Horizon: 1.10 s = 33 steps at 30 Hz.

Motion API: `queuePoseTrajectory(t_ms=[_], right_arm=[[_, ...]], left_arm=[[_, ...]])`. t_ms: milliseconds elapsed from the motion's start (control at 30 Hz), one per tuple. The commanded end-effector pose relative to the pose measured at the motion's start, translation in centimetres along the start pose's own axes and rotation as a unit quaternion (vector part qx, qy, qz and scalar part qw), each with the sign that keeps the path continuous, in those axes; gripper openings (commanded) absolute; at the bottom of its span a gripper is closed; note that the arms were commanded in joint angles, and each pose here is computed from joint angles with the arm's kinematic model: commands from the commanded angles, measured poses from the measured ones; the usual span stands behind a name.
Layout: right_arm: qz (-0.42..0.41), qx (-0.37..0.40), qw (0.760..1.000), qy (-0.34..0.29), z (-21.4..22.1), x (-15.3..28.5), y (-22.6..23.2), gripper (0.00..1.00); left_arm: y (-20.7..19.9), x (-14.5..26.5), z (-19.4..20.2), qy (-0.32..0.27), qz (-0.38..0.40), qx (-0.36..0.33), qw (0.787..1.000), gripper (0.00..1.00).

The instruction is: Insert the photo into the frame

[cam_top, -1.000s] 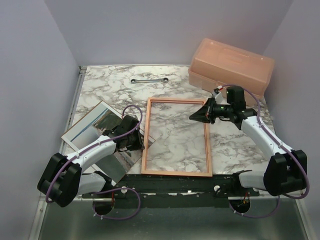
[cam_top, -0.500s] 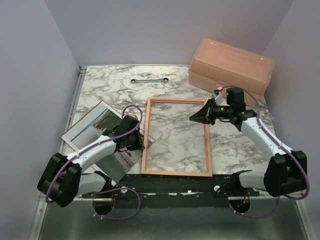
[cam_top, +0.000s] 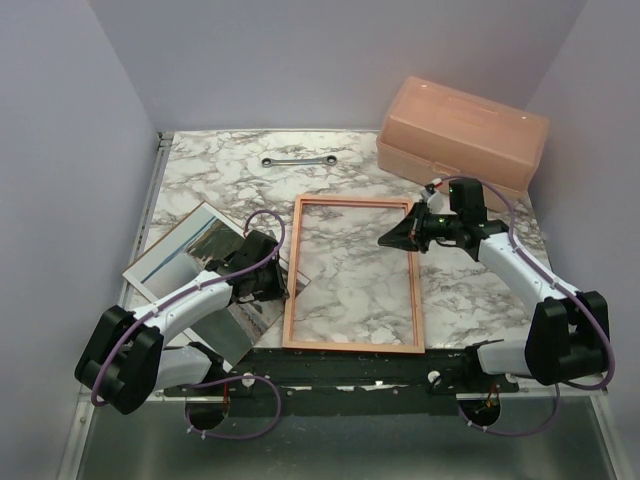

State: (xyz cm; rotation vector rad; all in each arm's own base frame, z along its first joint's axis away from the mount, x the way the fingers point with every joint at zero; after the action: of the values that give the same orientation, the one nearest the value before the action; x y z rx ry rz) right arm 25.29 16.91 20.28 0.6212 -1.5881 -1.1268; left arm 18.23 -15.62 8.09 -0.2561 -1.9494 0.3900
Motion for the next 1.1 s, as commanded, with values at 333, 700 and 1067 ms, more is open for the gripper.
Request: queuePoseTrajectory(t_ms=[333,700,1067], right_arm=[[-0.026,0.013,1.0,0.008,0.0,-0.3,0.5,0.01],[0.042,0.02,0.999,0.012,0.0,-0.9,-2.6,0.01],[0.126,0.057,0.99,0.01,-1.0,-0.8,-4.6,0.01]], left_arm=[[2.1,-0.5,0.9,0.014,-0.058,-0.011,0.998,0.17],[2.0,-0.6,0.8,0.015,-0.055,-0.011,0.998,0.16],[2.0,-0.7,0.8,0.018,-0.055,-0.013,0.998,0.16]])
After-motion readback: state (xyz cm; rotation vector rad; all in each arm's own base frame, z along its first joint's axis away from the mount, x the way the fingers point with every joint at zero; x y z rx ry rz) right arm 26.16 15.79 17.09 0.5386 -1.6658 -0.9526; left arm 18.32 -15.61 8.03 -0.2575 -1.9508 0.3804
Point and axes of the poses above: each gripper's point midway between its finger pads, its own x axis back along the fingers, its own y axis along the line the jaws close on, z = x × y, the point moved 5 cm from there along x, back along the fingers, and after that the axes turned 4 degrees about -x, right-handed, at the moved point
